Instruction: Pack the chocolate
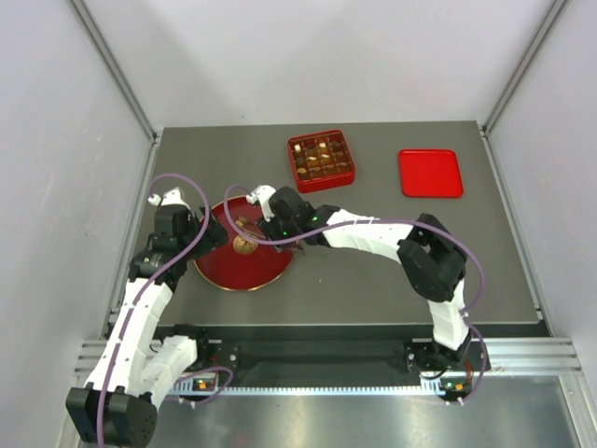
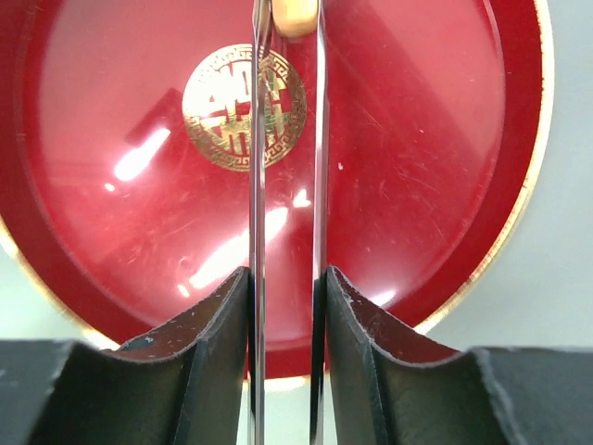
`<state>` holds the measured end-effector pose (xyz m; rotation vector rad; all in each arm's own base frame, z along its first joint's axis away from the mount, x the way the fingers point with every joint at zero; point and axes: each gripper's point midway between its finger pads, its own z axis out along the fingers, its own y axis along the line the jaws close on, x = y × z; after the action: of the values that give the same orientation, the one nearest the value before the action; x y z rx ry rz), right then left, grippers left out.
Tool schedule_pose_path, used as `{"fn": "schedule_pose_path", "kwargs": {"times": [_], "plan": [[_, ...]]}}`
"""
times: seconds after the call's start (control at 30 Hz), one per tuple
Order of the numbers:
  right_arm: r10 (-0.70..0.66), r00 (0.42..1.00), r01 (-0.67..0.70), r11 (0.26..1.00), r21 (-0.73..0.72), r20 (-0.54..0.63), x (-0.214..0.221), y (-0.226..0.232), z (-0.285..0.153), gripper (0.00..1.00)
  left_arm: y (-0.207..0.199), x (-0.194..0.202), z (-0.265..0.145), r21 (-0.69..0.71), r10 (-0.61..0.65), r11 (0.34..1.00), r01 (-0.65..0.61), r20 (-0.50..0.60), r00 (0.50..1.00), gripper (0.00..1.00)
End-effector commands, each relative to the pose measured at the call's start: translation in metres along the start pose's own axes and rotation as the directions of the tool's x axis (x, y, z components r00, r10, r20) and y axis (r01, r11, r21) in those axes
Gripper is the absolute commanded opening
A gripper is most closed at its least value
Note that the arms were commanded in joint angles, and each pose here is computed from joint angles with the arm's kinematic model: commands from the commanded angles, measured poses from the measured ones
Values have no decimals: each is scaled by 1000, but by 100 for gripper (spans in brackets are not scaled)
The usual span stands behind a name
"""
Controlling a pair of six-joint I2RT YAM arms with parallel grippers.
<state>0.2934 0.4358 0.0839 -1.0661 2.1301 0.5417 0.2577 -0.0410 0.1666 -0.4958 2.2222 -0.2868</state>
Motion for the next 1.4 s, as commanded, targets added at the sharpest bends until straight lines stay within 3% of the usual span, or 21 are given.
{"fn": "schedule_pose_path", "kwargs": {"times": [0.0,0.37,0.57,0.73,1.1,1.37], "plan": [[45,986,-42,999,-21,163,-56,-8,-48,35,-5,-11,-6,17,-8,1000,7,44,999,89],[149,951,-161,987,22,271,-75,-81,-97,34,-5,-12,-6,17,-8,1000,7,46,999,89],[209,935,-271,943,195,288,-64,-165,-113,33,-5,-12,-6,17,-8,1000,7,46,999,89],[233,933,-307,913,269,274,-54,-202,-112,34,-5,-11,-5,15,-8,1000,7,43,999,89],[274,929,-345,887,307,250,-38,-230,-101,36,-4,-11,-4,11,-6,1000,6,40,999,89],[263,929,-342,879,332,260,-40,-237,-108,45,-4,-10,-4,10,-7,1000,7,35,999,89]]}}
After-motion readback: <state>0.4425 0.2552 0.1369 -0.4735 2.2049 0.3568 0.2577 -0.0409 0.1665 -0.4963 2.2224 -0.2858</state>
